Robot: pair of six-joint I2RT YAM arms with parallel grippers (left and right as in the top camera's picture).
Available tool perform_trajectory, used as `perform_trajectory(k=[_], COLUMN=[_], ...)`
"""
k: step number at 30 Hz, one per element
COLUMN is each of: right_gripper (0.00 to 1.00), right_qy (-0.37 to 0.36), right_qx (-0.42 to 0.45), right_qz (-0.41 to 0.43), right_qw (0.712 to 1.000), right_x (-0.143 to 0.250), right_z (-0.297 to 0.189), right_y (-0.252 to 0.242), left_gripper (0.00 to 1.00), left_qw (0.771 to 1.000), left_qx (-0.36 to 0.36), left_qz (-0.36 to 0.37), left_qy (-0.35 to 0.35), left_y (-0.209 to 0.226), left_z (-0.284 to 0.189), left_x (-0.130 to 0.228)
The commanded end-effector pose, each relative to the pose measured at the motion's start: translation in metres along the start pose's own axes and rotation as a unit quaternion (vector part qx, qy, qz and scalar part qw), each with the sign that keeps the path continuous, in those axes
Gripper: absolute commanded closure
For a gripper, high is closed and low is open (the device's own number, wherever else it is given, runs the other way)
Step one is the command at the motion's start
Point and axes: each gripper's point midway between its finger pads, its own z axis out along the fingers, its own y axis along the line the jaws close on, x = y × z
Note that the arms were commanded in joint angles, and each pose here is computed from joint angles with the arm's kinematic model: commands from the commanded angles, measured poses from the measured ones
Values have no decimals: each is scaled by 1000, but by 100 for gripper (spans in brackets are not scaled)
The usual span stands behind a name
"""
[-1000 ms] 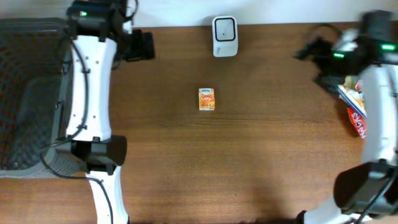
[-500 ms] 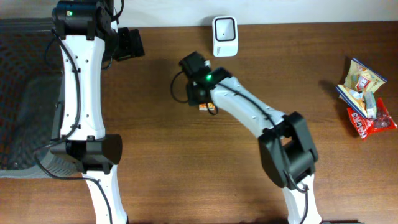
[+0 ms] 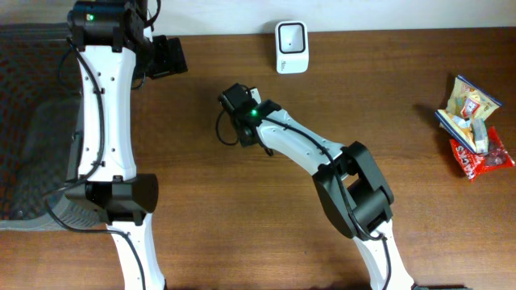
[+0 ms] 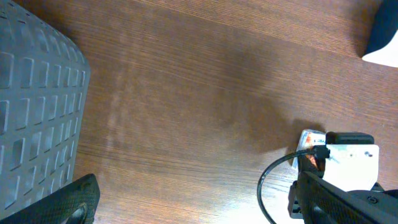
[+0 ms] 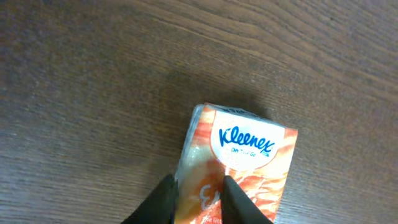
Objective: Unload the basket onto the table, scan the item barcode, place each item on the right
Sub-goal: 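Reach the right gripper to the orange box and grasp it, then hold the orange box against the scanner face with the right gripper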
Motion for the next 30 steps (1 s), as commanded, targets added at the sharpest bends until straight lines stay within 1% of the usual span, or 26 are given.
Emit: perform_trajectory(k=[1, 2, 5, 7, 8, 9, 10, 11, 14, 17, 18, 20, 22, 24, 25, 26, 27, 28, 30], right_gripper=[77, 77, 68, 67, 69, 73, 86, 96, 96, 96, 96, 96, 96, 96, 96, 96, 96, 96, 96], right_qy=[5, 5, 23, 27, 28, 27, 25, 24, 12, 0, -3, -6, -23, -60, -75, -94, -100, -117, -153], right_qx=[19, 32, 39, 39, 40, 44, 45, 45, 42, 39, 18, -58, -140, -229, -255, -282, -291, -317, -368], right_qz=[-12, -14, -23, -26, -27, -27, -26, -26, -8, 37, 58, 103, 142, 177, 186, 216, 236, 265, 279], right_qw=[1000, 999, 999, 999, 998, 998, 998, 998, 999, 999, 998, 993, 980, 955, 946, 930, 922, 903, 874], right_x=[7, 8, 19, 22, 23, 22, 21, 19, -3, -30, -45, -73, -99, -130, -139, -152, -156, -167, -186], right_z=[7, 10, 18, 21, 22, 22, 21, 20, 2, -19, -31, -51, -66, -76, -79, -78, -77, -76, -80], right_y=[-1, -5, -4, -2, -1, -3, -3, -3, -9, -24, -33, -49, -64, -88, -97, -120, -130, -149, -168], left_gripper=[1, 1, 1, 1, 1, 1, 1, 1, 1, 1, 1, 1, 1, 1, 1, 1, 1, 1, 1], left_qw=[1000, 1000, 1000, 1000, 1000, 1000, 1000, 1000, 1000, 1000, 1000, 1000, 1000, 1000, 1000, 1000, 1000, 1000, 1000], left_qx=[-5, -6, -6, -6, -6, -6, -6, -6, -6, -5, -5, -5, -5, -5, -5, -5, -5, -5, -5], left_qz=[-4, -4, -4, -4, -4, -4, -4, -4, -4, -4, -4, -4, -4, -4, -4, -4, -4, -4, -4], left_qy=[-8, -8, -6, -6, -6, -6, -6, -6, -6, -8, -8, -8, -8, -9, -9, -9, -9, -9, -9], left_y=[3, 3, 3, 3, 3, 3, 3, 3, 3, 3, 3, 3, 3, 3, 3, 3, 3, 3, 3], left_z=[-6, -6, -6, -6, -6, -6, -6, -6, -6, -6, -6, -6, -6, -6, -6, -6, -6, -6, -6], left_x=[-1, -1, 0, 0, 0, 0, 0, 0, 0, -1, -1, -1, -1, -1, -1, -1, -1, -1, -1])
